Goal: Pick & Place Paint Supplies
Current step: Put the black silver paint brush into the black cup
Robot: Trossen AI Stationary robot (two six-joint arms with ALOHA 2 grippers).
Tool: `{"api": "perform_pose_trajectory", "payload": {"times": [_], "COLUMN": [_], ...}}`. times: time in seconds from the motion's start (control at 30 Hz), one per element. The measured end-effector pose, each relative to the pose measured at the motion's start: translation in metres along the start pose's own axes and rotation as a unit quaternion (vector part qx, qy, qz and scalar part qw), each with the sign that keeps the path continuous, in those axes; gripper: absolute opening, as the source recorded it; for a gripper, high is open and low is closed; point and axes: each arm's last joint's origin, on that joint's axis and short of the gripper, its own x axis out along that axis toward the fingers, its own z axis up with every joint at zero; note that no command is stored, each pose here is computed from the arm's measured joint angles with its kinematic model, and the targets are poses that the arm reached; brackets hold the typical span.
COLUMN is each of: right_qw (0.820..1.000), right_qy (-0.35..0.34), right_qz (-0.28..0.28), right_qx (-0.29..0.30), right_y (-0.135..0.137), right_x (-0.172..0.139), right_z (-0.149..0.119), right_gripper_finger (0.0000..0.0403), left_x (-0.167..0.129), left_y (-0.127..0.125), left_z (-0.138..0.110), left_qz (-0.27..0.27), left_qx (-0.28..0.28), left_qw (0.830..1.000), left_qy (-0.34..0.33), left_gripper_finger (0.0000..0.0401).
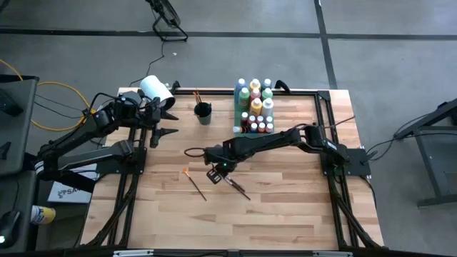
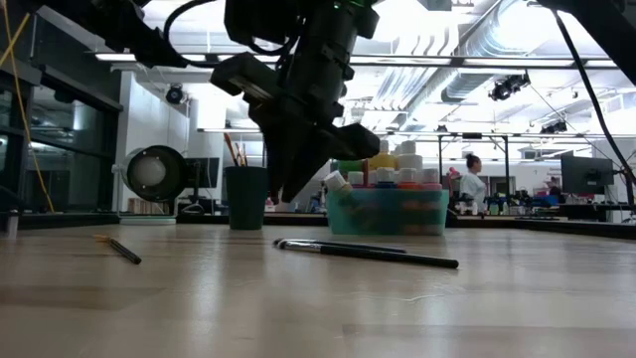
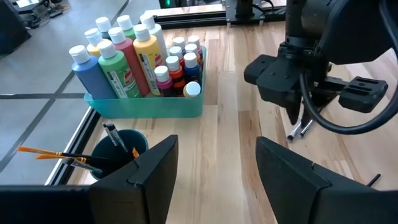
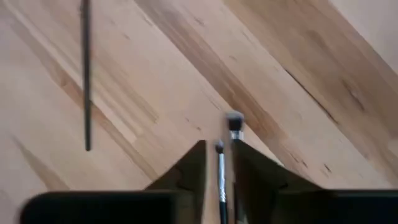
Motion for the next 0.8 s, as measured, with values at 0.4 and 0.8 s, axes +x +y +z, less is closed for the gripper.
{"api": "perform_pose_trajectory", "payload": {"times": [0.4, 0.8], "right_qw": [0.999, 0.993], "right_qy": [-0.024, -0.088], "right_qz": [-0.008, 0.003], "right_qx": [-0.026, -0.081], "right_y": [0.002, 0.020], "right_x": [0.000, -0.029], "right_z": [0.001, 0.014], "right_gripper_finger": [0.0178, 0.0149], "left_x": [0.000, 0.000], "left_y": [0.000, 0.000], "left_z": [0.000, 0.000], "left_qz": [0.000, 0.000], "left_qx": [0.000, 0.000], "left_qw": [1.000, 1.000], "left_qy": [0.000, 0.000], "left_gripper_finger": [0.0211, 0.0211]}}
